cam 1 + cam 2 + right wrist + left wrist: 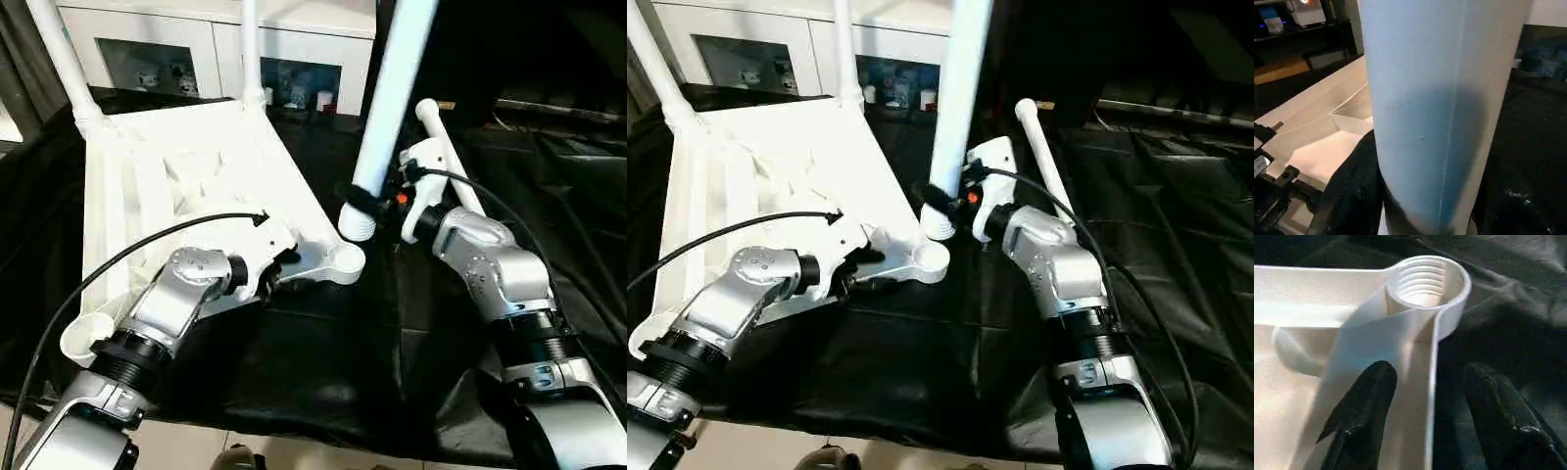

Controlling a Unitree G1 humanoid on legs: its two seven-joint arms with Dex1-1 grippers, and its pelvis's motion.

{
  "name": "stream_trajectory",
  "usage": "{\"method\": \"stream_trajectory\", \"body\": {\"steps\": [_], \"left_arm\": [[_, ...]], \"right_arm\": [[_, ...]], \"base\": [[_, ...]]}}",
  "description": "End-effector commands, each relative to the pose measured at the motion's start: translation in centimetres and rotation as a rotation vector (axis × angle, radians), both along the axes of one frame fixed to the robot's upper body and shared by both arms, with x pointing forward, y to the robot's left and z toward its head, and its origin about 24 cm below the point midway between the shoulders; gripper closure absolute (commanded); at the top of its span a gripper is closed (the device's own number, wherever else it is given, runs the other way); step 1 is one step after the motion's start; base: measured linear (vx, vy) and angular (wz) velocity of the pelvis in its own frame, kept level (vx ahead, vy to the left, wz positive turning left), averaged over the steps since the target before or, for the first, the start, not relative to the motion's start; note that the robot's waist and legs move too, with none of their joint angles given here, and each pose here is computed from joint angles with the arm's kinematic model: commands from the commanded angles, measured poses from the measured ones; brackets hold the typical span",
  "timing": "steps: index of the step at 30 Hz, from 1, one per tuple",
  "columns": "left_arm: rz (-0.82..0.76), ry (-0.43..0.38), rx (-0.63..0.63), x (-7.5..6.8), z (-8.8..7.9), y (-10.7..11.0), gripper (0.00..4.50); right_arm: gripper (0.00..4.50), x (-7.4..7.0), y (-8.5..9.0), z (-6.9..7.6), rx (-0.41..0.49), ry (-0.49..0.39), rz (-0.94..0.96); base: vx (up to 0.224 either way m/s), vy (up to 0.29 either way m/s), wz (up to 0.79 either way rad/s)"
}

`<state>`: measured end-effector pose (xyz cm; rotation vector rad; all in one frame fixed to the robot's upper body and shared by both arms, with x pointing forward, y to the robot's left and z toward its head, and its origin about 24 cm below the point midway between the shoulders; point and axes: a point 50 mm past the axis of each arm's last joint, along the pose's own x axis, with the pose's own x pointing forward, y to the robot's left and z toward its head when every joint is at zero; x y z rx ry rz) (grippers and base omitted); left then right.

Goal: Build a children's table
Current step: Insert table leg to table base

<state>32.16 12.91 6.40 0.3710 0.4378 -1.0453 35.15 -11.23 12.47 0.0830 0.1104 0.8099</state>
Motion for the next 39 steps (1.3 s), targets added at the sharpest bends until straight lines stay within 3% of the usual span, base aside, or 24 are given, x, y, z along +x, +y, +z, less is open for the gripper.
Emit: {"method": "stream_trajectory", "body": {"steps": [1, 12, 23, 29, 39], "left_arm": [[-0.001, -0.004, -0.001, 0.5, 0.9, 0.2, 2.14], [-0.015, 0.045, 0.047, 0.7, 0.4, 0.7, 3.24], [-0.025, 0.081, 0.089, 0.5, -0.3, 1.4, 3.95], [-0.044, 0.091, 0.089, 0.2, -0.6, 1.6, 4.46], [-0.077, 0.080, 0.070, 0.1, -0.3, 1.3, 4.50]], "right_arm": [[2.59, -0.1, -0.3, 0.0, -0.010, 0.002, 0.004], [2.59, -0.3, -0.4, -0.3, -0.030, 0.004, 0.014], [2.59, -0.5, -0.4, -0.6, -0.040, 0.015, 0.030], [2.59, -0.3, 0.2, -2.5, -0.061, 0.082, 0.031], [2.59, -0.2, 1.3, -4.0, -0.096, 0.157, 0.070]], "base": [[0.000, 0.000, 0.00], [0.000, 0.000, 0.00], [0.000, 0.000, 0.00], [0.000, 0.000, 0.00], [0.000, 0.000, 0.00]]}}
